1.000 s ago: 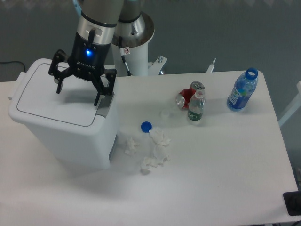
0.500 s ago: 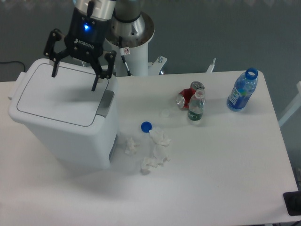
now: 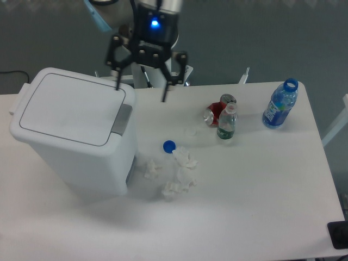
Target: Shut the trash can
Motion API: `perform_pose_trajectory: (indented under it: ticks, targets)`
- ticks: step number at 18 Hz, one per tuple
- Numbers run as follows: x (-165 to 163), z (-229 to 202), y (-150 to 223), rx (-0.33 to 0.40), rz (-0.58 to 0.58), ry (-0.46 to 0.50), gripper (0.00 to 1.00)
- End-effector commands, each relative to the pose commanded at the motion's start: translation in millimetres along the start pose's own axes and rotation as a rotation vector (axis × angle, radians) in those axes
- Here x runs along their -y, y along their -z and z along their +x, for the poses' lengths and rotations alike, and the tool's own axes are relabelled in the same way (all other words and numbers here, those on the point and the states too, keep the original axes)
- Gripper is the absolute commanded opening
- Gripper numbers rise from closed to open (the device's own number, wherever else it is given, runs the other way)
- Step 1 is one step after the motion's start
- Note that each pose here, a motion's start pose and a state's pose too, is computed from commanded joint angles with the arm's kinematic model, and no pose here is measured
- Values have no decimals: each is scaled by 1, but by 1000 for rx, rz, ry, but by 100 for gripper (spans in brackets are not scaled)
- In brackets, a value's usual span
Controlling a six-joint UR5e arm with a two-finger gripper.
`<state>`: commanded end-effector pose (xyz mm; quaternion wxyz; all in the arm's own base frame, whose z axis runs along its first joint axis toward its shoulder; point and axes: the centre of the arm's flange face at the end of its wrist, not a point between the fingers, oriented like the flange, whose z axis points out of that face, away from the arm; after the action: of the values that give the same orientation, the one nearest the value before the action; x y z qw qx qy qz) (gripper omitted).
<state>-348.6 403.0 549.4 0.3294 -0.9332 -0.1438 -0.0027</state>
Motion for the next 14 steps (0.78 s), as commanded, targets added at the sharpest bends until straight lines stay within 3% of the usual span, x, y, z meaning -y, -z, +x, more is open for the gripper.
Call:
perform_pose_trajectory:
  ticks: [4,9,11,14]
  targets:
    - [-1,-40,-3,93,-74,-138,100]
    - [-16,-86,-27,184,-272,-392,100]
    - [-17,-95,-24,234,-341,-445,100]
    - [-17,-104,-27,248,-380,-494,100]
